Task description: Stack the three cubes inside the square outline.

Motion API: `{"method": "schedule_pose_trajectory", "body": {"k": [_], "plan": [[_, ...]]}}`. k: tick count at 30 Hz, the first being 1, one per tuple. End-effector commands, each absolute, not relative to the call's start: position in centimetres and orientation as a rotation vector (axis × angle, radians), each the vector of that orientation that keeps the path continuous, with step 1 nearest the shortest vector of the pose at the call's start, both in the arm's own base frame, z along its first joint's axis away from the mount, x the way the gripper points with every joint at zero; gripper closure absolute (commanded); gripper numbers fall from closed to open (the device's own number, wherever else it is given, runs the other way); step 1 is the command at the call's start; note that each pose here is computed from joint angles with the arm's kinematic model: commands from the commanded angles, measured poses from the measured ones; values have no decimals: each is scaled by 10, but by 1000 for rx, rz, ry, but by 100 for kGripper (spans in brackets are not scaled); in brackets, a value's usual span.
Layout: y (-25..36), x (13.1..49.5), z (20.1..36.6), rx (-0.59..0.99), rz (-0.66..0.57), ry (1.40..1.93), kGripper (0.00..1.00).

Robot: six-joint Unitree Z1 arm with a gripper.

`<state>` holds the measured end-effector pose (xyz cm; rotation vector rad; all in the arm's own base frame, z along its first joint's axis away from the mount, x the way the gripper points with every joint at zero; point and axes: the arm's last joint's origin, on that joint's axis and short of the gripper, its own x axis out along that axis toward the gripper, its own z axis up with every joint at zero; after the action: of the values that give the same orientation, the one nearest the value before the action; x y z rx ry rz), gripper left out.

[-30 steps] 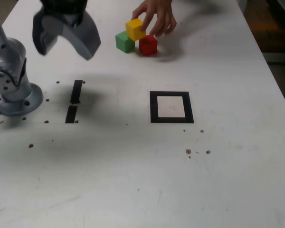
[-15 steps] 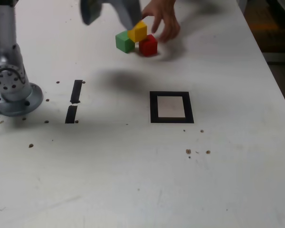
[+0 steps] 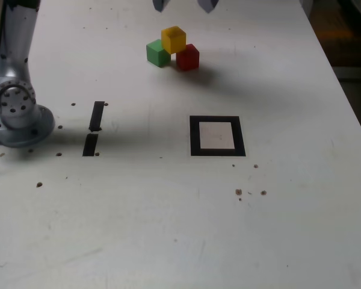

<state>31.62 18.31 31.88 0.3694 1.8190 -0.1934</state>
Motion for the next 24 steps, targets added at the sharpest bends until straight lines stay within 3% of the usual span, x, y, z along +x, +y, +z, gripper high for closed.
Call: {"method": "schedule_pose_trajectory", "body": {"k": [1,9,18,24], "plan": [[186,315,313,366,-194,1840,3],[189,303,295,365,-183,1920,3],[190,300,286,346,-189,1931,4],[190,298,270,315,-194,1933,12]]}}
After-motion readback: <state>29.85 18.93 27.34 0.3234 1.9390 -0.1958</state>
